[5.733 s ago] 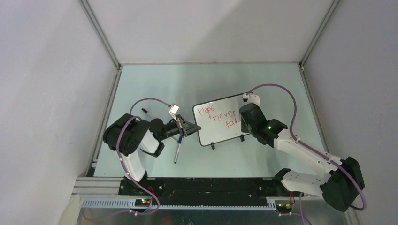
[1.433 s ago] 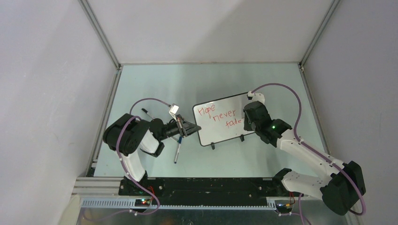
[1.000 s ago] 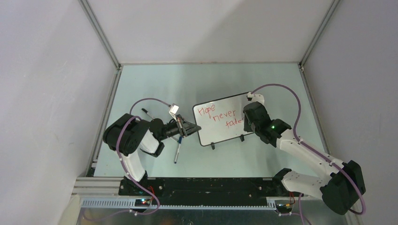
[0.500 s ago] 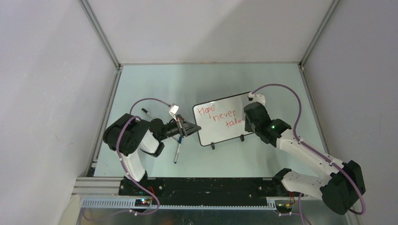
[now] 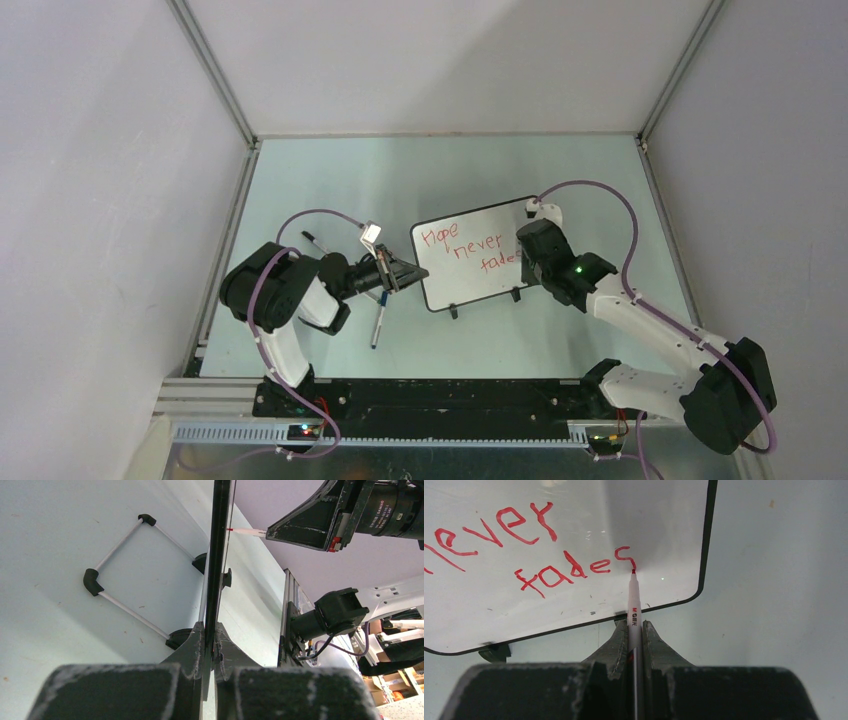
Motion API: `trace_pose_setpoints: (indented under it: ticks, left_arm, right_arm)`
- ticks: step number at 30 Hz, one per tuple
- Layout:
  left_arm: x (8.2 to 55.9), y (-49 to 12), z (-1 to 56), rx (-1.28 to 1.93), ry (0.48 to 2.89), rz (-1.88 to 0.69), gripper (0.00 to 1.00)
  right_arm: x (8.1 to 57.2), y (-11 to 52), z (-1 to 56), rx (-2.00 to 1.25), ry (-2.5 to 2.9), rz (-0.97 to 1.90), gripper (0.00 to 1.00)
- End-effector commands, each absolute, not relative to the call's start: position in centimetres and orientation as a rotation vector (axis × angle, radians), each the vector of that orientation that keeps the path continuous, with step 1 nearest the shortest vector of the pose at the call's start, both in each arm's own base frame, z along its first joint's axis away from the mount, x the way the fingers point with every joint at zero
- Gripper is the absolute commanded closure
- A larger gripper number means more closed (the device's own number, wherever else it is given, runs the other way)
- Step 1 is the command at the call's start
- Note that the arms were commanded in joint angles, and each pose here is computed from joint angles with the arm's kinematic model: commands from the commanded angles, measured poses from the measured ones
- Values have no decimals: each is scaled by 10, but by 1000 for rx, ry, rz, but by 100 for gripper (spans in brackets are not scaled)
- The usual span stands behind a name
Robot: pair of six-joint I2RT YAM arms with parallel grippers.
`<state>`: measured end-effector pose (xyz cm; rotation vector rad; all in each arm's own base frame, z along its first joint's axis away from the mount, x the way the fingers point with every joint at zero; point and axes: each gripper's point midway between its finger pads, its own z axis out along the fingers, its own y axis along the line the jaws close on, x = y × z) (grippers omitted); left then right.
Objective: Write a sentence on the whiteboard
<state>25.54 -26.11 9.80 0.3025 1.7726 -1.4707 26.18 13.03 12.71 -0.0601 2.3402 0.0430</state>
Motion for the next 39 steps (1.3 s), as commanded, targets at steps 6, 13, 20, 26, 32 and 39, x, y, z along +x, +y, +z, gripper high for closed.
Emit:
trace_pose_setpoints:
  ticks: [6, 13, 20, 26, 32, 39]
  left_arm:
    - [257, -264, 106, 331, 1732, -1479, 100]
    - [256, -264, 106, 332, 1733, -1480, 100]
    - [256, -264, 106, 330, 1733, -1479, 100]
    - [256, -264, 106, 331, 1732, -1479, 100]
    - [256, -264, 106, 331, 1732, -1479, 100]
    - [256, -264, 106, 331, 1733, -1481, 100]
  right_arm:
    - [262, 146, 133, -109, 2320, 120, 100]
    - [261, 150, 137, -115, 2310, 157, 100]
    - [255, 131, 166, -31, 2194, 184, 100]
    - [257, 118, 158, 30, 2203, 122, 100]
    - [261, 116, 144, 33, 2249, 89, 100]
    - [263, 114, 142, 45, 2254, 79, 100]
